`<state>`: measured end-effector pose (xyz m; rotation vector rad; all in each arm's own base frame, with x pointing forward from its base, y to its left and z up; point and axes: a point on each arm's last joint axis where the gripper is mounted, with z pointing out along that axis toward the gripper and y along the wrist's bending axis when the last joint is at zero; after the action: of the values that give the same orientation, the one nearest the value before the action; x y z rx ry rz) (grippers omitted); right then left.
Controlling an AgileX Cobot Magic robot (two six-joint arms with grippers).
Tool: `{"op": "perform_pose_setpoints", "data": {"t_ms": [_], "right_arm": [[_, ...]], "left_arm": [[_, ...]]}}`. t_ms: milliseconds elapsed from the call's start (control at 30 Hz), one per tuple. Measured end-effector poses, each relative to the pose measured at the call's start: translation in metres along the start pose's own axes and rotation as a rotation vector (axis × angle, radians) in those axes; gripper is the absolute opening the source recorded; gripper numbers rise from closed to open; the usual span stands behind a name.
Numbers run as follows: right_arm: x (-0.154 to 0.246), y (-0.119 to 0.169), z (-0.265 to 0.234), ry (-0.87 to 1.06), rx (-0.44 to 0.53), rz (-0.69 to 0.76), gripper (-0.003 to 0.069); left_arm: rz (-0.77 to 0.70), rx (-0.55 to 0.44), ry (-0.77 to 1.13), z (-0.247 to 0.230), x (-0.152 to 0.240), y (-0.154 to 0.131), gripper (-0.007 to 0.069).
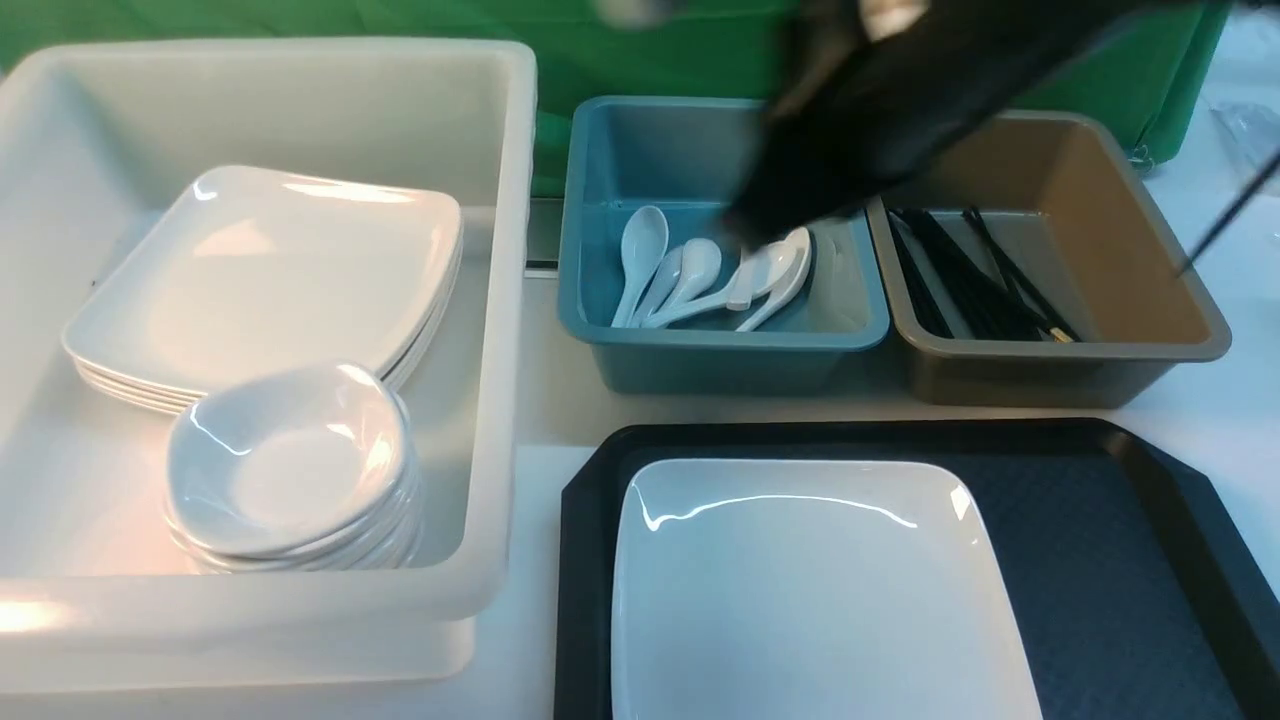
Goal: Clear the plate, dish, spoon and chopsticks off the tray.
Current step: Use the right arm to grab a plate from the dinner plate
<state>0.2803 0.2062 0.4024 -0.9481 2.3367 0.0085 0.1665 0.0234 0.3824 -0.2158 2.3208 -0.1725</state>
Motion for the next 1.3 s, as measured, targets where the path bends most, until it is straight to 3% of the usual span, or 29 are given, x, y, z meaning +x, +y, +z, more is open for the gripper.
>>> {"op": "perform_pose_setpoints", "data": {"t_ms": [67, 100, 167, 367, 467, 700, 867, 1133, 1267, 1300], "right_arm": [[0.023, -0.033, 0.005, 0.082, 0.008, 0.115, 0.0019], [0.025, -0.035, 0.004, 0.086, 0.006, 0.127, 0.0019], [0.053, -0.056, 0.02, 0.163, -0.061, 0.248, 0.0019], [0.11, -0.075, 0.082, 0.277, -0.21, 0.437, 0.0026], [0.135, -0.077, 0.122, 0.34, -0.234, 0.496, 0.0113], [0.15, -0.083, 0.179, 0.37, -0.222, 0.533, 0.0405], [0.153, -0.085, 0.199, 0.354, -0.197, 0.569, 0.0497], [0.159, -0.082, 0.214, 0.385, -0.217, 0.579, 0.0477], [0.159, -0.079, 0.214, 0.388, -0.25, 0.562, 0.0288], [0.159, -0.079, 0.214, 0.387, -0.251, 0.559, 0.0281]], "left_arm": [[0.035, 0.034, 0.002, 0.001, 0.0, -0.005, 0.0017], [0.037, 0.036, 0.003, 0.001, 0.0, -0.006, 0.0017], [0.075, 0.07, 0.011, 0.001, 0.001, -0.013, 0.0017], [0.157, 0.144, 0.03, 0.003, 0.005, -0.031, 0.0017], [0.198, 0.177, 0.038, 0.003, 0.007, -0.038, 0.0017], [0.218, 0.176, 0.043, 0.003, 0.008, -0.04, 0.0017], [0.22, 0.177, 0.047, 0.003, 0.008, -0.04, 0.0017], [0.222, 0.174, 0.047, 0.003, 0.008, -0.039, 0.0017], [0.222, 0.174, 0.047, 0.003, 0.008, -0.039, 0.0017], [0.222, 0.174, 0.047, 0.003, 0.008, -0.039, 0.0017]]}}
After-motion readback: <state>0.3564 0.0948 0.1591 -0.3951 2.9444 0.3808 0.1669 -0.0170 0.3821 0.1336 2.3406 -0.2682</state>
